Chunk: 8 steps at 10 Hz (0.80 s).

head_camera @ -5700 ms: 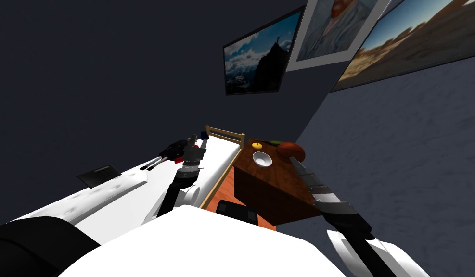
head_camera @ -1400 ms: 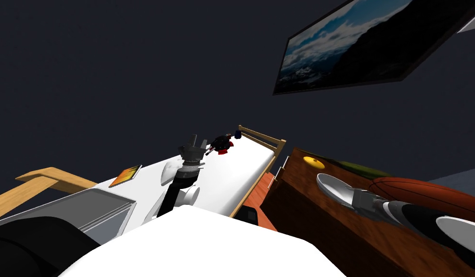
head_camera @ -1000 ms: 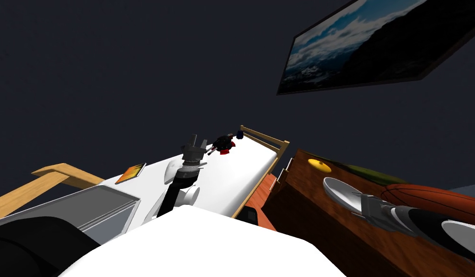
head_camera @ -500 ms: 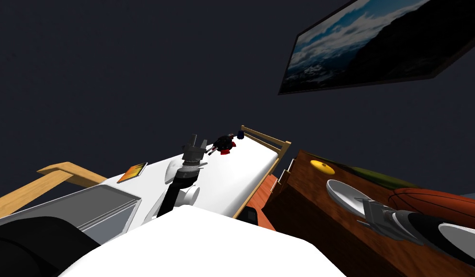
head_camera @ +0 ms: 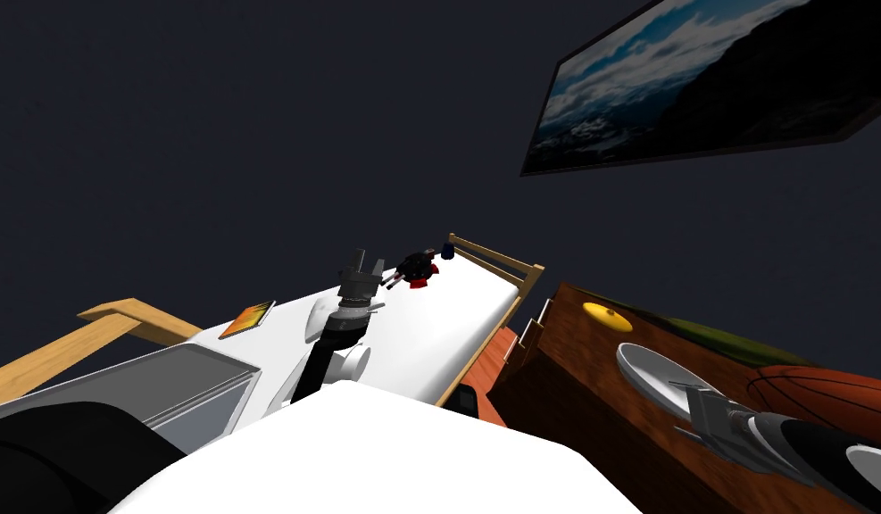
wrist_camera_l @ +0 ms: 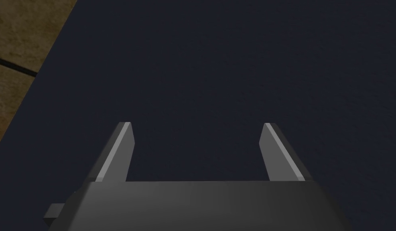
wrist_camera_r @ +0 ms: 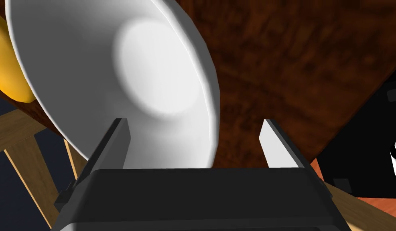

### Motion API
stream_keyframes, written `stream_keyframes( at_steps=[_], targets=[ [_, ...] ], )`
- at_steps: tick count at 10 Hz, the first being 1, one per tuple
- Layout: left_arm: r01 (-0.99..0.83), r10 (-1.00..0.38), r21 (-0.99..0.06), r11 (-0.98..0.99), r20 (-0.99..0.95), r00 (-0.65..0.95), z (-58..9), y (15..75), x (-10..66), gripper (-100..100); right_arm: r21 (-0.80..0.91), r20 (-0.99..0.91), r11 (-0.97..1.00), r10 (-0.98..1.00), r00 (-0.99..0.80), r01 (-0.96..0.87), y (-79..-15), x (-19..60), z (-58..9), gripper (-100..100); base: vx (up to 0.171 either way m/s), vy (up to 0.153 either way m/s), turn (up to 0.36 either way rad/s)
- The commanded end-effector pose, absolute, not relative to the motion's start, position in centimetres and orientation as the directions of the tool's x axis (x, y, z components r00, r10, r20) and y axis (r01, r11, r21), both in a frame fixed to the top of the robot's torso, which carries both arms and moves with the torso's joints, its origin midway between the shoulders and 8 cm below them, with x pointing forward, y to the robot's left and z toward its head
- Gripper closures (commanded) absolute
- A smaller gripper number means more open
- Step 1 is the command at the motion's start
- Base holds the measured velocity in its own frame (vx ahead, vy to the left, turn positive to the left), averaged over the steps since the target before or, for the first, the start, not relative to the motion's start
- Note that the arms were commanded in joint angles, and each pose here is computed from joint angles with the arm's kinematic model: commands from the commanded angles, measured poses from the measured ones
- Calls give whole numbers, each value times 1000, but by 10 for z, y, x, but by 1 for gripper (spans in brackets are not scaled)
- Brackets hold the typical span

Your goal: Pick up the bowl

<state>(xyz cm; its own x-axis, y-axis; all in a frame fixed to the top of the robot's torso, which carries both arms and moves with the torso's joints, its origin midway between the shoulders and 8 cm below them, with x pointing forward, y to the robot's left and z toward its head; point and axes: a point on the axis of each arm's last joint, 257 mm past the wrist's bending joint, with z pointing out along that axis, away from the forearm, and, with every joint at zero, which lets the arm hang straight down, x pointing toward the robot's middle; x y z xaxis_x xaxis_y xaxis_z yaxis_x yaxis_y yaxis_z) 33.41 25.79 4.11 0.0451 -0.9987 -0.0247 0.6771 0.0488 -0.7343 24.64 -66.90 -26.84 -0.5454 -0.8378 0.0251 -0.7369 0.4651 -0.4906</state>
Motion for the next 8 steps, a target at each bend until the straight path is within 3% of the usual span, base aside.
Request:
stream_keyframes(
  at_steps=[1, 3, 4, 8],
  targets=[
    [677, -999, -734, 49, -25, 45, 41, 258, 334, 0, -495, 25, 464, -838, -546, -734, -671, 239, -270, -100, 64, -8, 48],
    [677, -999, -734, 49, -25, 45, 41, 258, 334, 0, -495, 25, 466, -836, -548, -733, -671, 236, -273, -100, 32, -8, 30],
    [677, -999, -734, 49, -25, 45, 41, 258, 334, 0, -496, 25, 466, -836, -548, -733, -671, 235, -273, 100, 0, 0, 0],
    [677, -999, -734, 49, -25, 45, 41, 258, 334, 0, -494, 23, 469, -834, -551, -732, -671, 235, -273, 100, -1, 1, -3]
  ],
)
